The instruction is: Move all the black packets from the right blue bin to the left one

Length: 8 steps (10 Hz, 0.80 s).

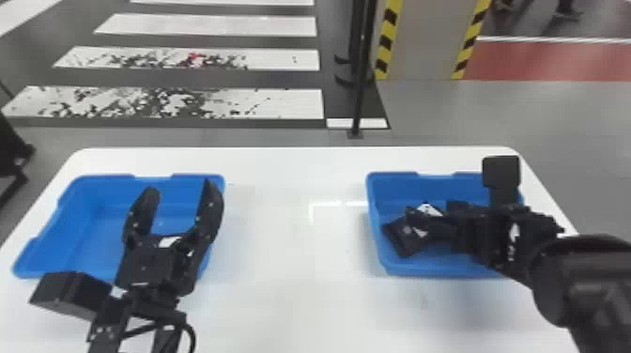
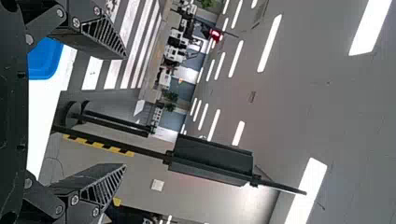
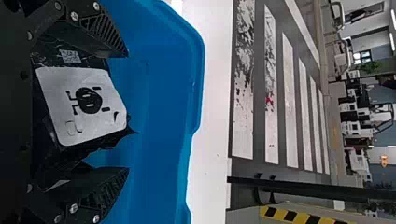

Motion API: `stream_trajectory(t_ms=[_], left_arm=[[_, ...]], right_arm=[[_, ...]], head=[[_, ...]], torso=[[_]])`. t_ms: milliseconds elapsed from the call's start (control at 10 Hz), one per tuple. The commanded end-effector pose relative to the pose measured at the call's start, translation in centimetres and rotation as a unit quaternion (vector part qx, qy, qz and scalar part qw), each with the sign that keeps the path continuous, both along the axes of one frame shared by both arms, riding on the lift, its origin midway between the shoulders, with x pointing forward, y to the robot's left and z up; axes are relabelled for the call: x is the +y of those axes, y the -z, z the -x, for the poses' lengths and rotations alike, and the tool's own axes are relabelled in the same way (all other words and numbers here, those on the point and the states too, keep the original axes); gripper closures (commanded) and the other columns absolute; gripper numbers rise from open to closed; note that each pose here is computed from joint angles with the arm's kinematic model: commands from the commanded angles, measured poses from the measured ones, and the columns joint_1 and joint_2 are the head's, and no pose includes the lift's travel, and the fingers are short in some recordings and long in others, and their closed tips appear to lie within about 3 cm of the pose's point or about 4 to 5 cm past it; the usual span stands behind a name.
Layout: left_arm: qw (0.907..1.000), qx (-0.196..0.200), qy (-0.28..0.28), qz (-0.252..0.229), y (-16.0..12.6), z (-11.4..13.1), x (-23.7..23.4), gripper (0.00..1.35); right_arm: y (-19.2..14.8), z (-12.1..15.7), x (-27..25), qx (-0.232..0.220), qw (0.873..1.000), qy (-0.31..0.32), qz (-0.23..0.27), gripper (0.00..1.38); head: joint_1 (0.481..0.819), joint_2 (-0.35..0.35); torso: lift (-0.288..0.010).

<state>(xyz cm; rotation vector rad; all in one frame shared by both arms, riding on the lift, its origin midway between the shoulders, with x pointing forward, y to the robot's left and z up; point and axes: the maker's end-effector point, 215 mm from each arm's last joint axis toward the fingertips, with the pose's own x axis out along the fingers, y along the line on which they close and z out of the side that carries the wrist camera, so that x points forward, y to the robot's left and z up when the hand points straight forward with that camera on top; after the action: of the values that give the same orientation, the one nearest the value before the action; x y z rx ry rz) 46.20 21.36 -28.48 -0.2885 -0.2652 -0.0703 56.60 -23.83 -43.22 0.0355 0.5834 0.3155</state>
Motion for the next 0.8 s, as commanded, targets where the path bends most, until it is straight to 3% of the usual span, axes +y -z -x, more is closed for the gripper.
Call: stream_trajectory(t_ms=[0,100,300,700], left_arm=[[1.0000,-0.001,0.000,0.000,-0.1,-0.1,0.0,0.24],[1.0000,0.000,0.001,-0.001,0.0,-0.1,0.0,0.24],[1.0000,-0.001,0.000,-0.001,-0.1,-0.1,0.1,0.24],[1.0000,-0.003,-0.002,0.000,-0.1,-0.1,0.3,0.24]], right_arm=[[1.1,-0.2,-0.4,0.019,1.000,-0.001,-0.001,0.30],[2.5,0.3,-0.2,0.047,0.999,-0.005,-0.008,0.61],[2.4,0.7,1.3,0.052,0.998,-0.018,-0.025,1.16],[1.5,0.9,1.9,0.032,0.997,-0.016,-0.063,1.18]], head=[[0.695,-0.025],[0.695,-0.028],[0.695,-0.024],[0.695,-0.002]], torso=[[-0.168],[-0.168],[-0.168],[-0.168]])
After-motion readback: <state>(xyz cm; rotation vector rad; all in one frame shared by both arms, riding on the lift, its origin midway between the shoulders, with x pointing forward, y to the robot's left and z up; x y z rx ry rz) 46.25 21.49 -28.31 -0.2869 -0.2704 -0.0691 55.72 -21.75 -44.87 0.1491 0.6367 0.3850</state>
